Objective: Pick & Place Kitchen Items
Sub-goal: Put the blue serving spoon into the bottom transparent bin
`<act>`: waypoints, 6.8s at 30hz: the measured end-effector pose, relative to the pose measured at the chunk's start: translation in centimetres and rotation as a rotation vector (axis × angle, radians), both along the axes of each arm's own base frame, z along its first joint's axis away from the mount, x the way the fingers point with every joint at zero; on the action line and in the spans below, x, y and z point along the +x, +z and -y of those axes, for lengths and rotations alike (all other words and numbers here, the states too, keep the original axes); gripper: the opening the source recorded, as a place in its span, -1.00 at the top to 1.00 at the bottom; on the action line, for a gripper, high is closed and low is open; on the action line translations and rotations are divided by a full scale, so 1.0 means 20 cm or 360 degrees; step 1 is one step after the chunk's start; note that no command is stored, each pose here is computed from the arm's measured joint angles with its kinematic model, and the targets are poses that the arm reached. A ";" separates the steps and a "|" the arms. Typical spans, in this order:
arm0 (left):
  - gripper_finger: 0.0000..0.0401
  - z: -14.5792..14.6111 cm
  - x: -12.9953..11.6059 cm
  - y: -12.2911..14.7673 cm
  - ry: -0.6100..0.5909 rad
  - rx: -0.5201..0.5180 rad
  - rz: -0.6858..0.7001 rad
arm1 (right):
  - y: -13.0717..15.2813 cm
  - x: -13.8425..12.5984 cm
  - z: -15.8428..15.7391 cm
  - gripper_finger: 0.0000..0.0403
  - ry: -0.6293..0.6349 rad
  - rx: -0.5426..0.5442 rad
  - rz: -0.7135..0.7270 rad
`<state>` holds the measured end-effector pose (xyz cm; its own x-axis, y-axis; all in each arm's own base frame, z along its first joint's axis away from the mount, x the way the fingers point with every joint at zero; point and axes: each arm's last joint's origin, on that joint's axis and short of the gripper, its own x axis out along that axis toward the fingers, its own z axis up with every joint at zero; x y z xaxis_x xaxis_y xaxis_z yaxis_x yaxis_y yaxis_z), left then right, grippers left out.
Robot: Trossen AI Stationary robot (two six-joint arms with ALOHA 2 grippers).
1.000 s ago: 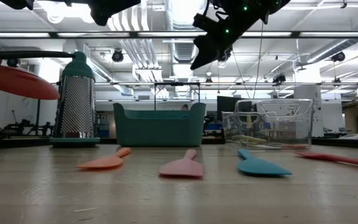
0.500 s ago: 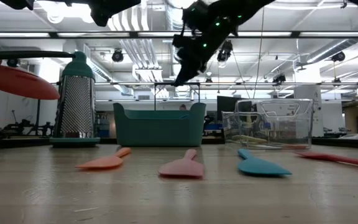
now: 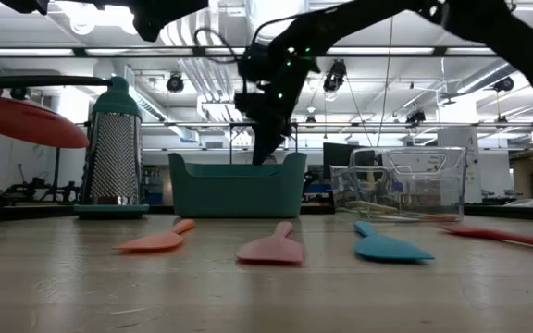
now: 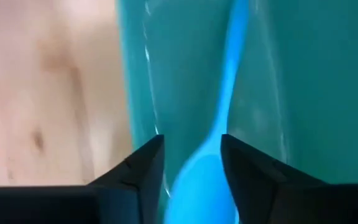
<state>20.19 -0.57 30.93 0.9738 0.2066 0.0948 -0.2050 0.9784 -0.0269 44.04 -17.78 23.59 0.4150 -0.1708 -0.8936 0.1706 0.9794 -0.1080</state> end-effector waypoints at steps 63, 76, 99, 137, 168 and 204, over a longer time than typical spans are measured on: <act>-0.03 0.00 -0.01 -0.01 -0.0046 -0.0076 -0.0028 | -0.04 0.03 0.18 0.58 0.0121 0.0121 -0.0067; -0.03 0.01 -0.01 -0.01 -0.0072 -0.0118 -0.0034 | -0.18 0.05 0.24 -0.10 0.0018 -0.0119 -0.0207; -0.03 0.01 -0.01 -0.01 -0.0091 -0.0119 -0.0034 | -0.24 0.05 0.24 0.82 0.0068 -0.0140 -0.0239; -0.03 0.01 -0.32 0.20 -0.0485 -0.0515 0.0398 | 0.32 0.07 -0.52 0.82 0.0467 -0.0445 -0.0226; -0.03 0.06 -0.09 -0.14 -0.0552 -0.1061 -0.0532 | 0.41 -0.02 -1.55 0.82 0.0933 -0.1327 -0.0175; 0.66 0.17 0.07 -0.22 -0.0761 -0.1063 -0.0587 | 0.38 -0.03 -1.59 0.71 0.0675 -0.1426 -0.0125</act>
<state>21.69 -4.04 26.58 0.9147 -0.3283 -0.2354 0.1116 0.7654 -0.6339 43.44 14.01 31.11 0.5431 -0.6473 -0.5348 -0.2143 0.5089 -0.8337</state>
